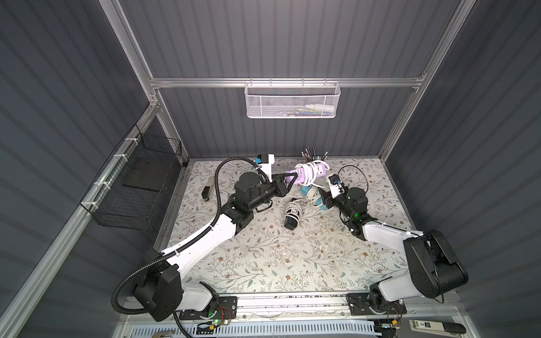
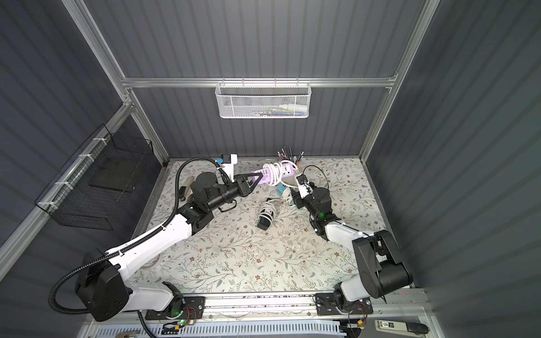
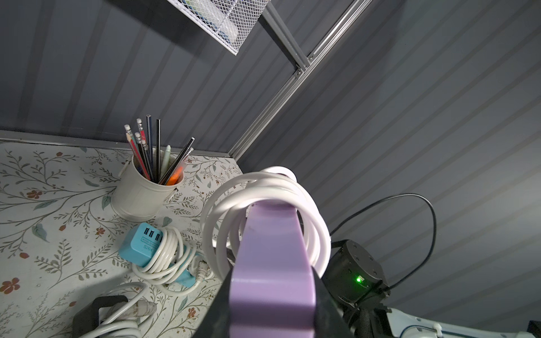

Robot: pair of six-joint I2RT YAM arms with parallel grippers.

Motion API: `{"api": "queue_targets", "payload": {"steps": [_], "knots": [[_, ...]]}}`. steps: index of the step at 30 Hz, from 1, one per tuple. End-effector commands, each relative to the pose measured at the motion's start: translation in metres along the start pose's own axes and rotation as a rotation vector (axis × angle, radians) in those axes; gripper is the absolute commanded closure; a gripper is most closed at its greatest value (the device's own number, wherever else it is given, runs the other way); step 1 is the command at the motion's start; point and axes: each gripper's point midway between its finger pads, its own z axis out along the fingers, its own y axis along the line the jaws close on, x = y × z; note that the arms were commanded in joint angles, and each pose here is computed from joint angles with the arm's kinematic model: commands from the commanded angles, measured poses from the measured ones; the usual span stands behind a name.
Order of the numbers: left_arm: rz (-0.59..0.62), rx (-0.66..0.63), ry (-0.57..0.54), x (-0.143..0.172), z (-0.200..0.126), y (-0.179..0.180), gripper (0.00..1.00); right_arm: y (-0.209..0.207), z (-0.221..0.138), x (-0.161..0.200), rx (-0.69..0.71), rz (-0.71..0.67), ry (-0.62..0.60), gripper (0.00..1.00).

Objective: Unwrap the cord wrapped around the power strip
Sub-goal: Unwrap the power cord from the power strip.

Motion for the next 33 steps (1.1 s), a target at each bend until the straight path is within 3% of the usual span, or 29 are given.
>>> {"api": "queue_targets", "payload": {"steps": [1, 4, 7, 13, 23, 33], "knots": [[0.028, 0.092, -0.126, -0.038, -0.013, -0.036, 1.0, 0.006, 0.002, -0.013, -0.042, 0.034, -0.045, 0.62], [0.023, 0.1, -0.135, -0.039, -0.012, -0.036, 1.0, 0.008, 0.0, -0.012, -0.054, 0.045, -0.039, 0.73], [0.023, 0.099, -0.143, -0.039, -0.012, -0.034, 1.0, 0.007, -0.004, -0.015, -0.054, 0.059, -0.036, 1.0], [0.022, 0.103, -0.147, -0.038, -0.011, -0.033, 1.0, 0.008, -0.012, -0.015, -0.068, 0.098, -0.023, 1.0], [0.01, 0.14, -0.128, -0.032, -0.014, -0.038, 1.0, -0.002, -0.013, -0.019, -0.175, 0.296, 0.051, 1.0], [-0.055, 0.102, -0.08, -0.003, -0.008, -0.011, 1.0, -0.039, -0.023, -0.088, -0.171, 0.377, -0.048, 1.0]]}}
